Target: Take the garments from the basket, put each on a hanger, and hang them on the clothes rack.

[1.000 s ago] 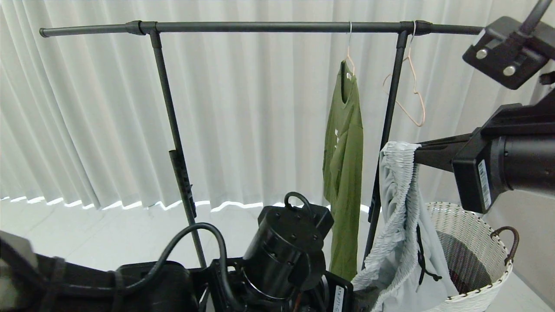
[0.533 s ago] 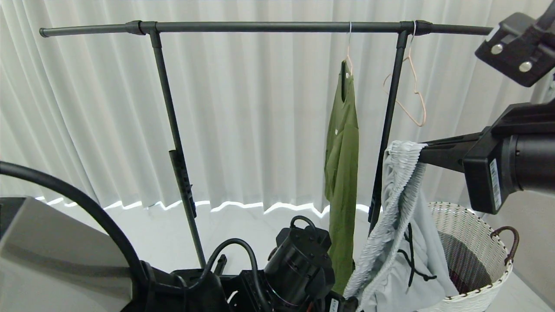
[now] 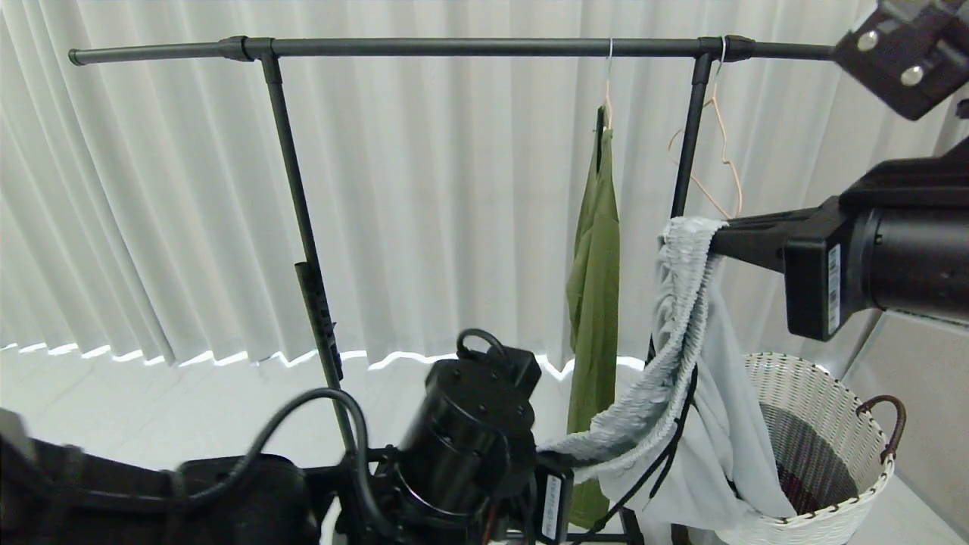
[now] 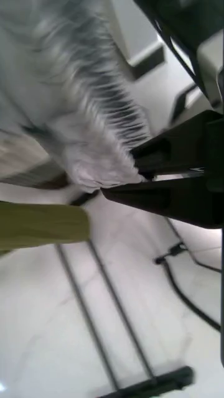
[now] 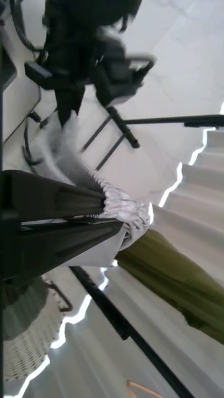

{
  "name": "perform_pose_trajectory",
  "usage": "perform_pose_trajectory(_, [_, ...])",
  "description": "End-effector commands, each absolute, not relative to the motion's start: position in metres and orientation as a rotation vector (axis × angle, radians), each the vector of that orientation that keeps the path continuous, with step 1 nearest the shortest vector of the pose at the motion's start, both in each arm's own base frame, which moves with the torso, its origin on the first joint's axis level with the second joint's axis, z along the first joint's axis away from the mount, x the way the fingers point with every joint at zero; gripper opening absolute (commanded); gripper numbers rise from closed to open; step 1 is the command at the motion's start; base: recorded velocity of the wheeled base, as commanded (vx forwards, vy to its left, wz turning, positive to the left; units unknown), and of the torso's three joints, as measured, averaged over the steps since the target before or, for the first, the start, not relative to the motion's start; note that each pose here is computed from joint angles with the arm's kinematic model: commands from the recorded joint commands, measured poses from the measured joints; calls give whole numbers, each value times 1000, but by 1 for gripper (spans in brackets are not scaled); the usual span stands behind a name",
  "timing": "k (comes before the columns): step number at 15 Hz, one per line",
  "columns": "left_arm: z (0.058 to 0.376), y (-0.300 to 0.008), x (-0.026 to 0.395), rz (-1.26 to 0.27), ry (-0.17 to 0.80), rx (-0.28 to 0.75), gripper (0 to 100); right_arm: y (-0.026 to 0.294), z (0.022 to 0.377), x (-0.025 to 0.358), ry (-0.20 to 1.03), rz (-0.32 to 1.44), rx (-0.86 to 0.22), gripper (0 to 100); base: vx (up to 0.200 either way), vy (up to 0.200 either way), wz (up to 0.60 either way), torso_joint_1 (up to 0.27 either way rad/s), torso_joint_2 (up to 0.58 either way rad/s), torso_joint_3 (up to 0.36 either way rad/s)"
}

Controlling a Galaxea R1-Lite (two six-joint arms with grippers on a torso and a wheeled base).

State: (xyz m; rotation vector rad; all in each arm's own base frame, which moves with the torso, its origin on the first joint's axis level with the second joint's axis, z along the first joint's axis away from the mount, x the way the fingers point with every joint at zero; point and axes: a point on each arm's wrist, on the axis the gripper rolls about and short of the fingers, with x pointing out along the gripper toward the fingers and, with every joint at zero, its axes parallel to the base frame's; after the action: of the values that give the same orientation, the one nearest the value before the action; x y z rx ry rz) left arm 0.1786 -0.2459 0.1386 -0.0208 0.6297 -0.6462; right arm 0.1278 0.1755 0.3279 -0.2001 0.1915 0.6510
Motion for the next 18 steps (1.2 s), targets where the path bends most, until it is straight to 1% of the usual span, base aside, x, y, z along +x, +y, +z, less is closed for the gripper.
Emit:
perform_pose_trajectory(1, [224,-195,173,-626,369,-96,0,186,323,134,188,658,-202,0,0,0,0,0,0,0])
perform_pose_trajectory(3, [270,-169,174,-574,277,-103,0,193,326,139,151,662,-176,0,0,0,0,0,0,0])
perform_pose_trajectory(6, [328,-151,166,-553,220,-117,0,194,333,139,117,666,-176,0,0,0,0,0,0,0])
perform_pose_trajectory(7, [340,-148,163,-550,220,-86,0,192,335,139,112,658,-172,0,0,0,0,0,0,0])
perform_pose_trajectory(8, [344,-144,163,-538,225,-56,0,190,336,139,110,649,-171,0,0,0,0,0,0,0])
perform_pose_trajectory(9, [354,-135,164,-510,225,13,0,182,340,141,99,623,-166,0,0,0,0,0,0,0])
perform_pose_trajectory(11, [367,-129,161,-496,201,61,0,168,344,143,84,578,-190,0,0,0,0,0,0,0])
perform_pose_trajectory(12, [379,-123,155,-477,197,103,0,155,347,146,74,533,-213,0,0,0,0,0,0,0])
perform_pose_trajectory(14, [393,-118,148,-473,202,110,0,141,354,147,45,488,-221,0,0,0,0,0,0,0])
perform_pose_trajectory(16, [392,-120,147,-484,204,113,0,135,358,142,34,476,-217,0,0,0,0,0,0,0])
perform_pose_trajectory(18, [383,-127,145,-487,231,137,0,128,360,136,39,477,-232,0,0,0,0,0,0,0])
